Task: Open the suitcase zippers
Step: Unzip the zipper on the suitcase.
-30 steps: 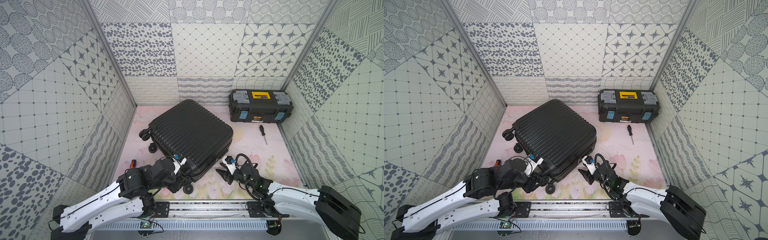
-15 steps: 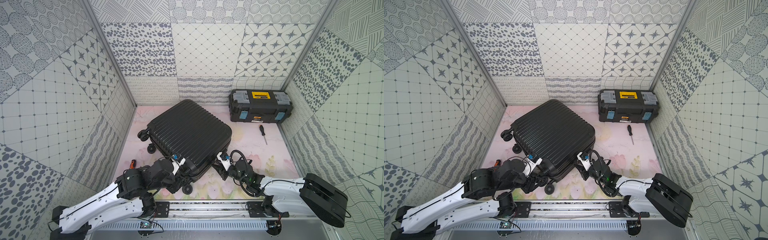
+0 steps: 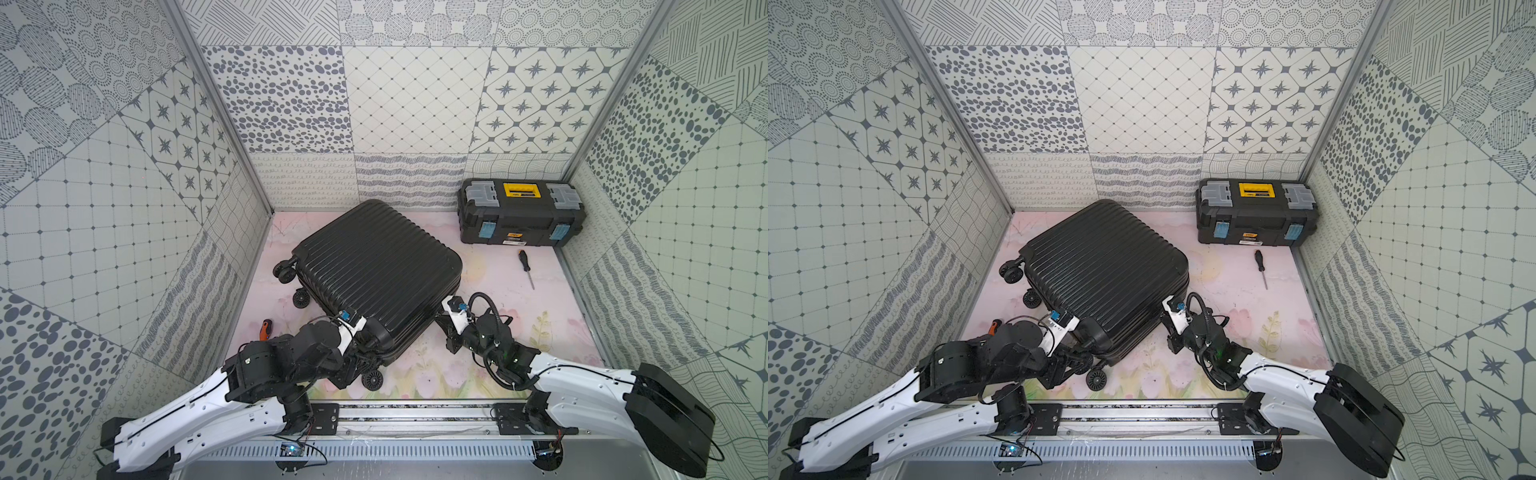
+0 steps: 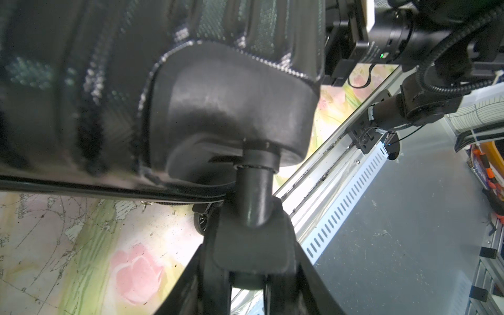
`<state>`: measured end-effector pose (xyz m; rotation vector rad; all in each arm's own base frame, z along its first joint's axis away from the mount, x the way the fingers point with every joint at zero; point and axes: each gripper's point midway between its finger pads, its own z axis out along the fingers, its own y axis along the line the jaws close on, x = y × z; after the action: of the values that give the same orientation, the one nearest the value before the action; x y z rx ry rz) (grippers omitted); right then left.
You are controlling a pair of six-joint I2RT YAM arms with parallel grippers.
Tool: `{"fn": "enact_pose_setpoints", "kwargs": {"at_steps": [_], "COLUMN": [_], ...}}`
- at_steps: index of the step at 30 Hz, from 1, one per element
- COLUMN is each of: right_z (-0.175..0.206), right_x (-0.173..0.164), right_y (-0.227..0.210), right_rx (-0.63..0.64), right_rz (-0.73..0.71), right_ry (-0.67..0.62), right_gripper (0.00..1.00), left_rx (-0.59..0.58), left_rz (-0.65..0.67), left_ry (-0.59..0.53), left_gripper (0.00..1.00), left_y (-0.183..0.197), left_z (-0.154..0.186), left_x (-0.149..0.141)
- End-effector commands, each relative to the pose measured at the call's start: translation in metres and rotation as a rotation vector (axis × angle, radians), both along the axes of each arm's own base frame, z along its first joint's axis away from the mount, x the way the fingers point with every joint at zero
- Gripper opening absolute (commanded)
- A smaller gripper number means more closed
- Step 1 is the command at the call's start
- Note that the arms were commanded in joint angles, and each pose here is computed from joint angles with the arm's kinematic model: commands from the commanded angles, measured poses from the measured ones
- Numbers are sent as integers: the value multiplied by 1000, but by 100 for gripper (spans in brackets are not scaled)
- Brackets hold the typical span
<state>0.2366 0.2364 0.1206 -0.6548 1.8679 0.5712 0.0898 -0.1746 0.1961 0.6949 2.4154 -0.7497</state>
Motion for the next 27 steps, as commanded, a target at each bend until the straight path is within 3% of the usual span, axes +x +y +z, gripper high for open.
{"fn": "enact_pose_setpoints", "kwargs": {"at_steps": [1, 7, 10, 11, 13, 15, 20, 23, 27], "right_z": [23, 18, 17, 20, 27, 30, 30, 24, 17], "right_x": [36, 75, 100, 106, 109, 104, 80, 65, 54], "right_y": [-38, -61, -75, -78, -82, -85, -87, -87, -97], "right_rx": [77, 55, 82, 89, 118, 138, 109, 90, 87], "right_rz": [-202, -292, -403, -428, -465, -477, -468, -467, -491], "right_ry": [13, 49, 67, 57, 35, 14, -16, -17, -13], "right_gripper": [0, 0, 0, 0, 0, 0, 0, 0, 0], "left_rx": [-26, -14, -7, -3, 18, 64, 155, 167, 197], "left_rz": [98, 93, 89, 95, 132, 271, 604, 756, 848], "left_ry": [43, 48, 59, 63, 65, 41, -87, -181, -216], "left_gripper": [20, 18, 20, 25, 52, 68, 78, 74, 69], "left_y": [8, 10, 9, 9, 14, 36, 105, 136, 139], "left_z": [2, 1, -2, -2, 0, 9, 45, 65, 76], "left_x": [2, 0, 0, 0, 3, 15, 38, 49, 66]}}
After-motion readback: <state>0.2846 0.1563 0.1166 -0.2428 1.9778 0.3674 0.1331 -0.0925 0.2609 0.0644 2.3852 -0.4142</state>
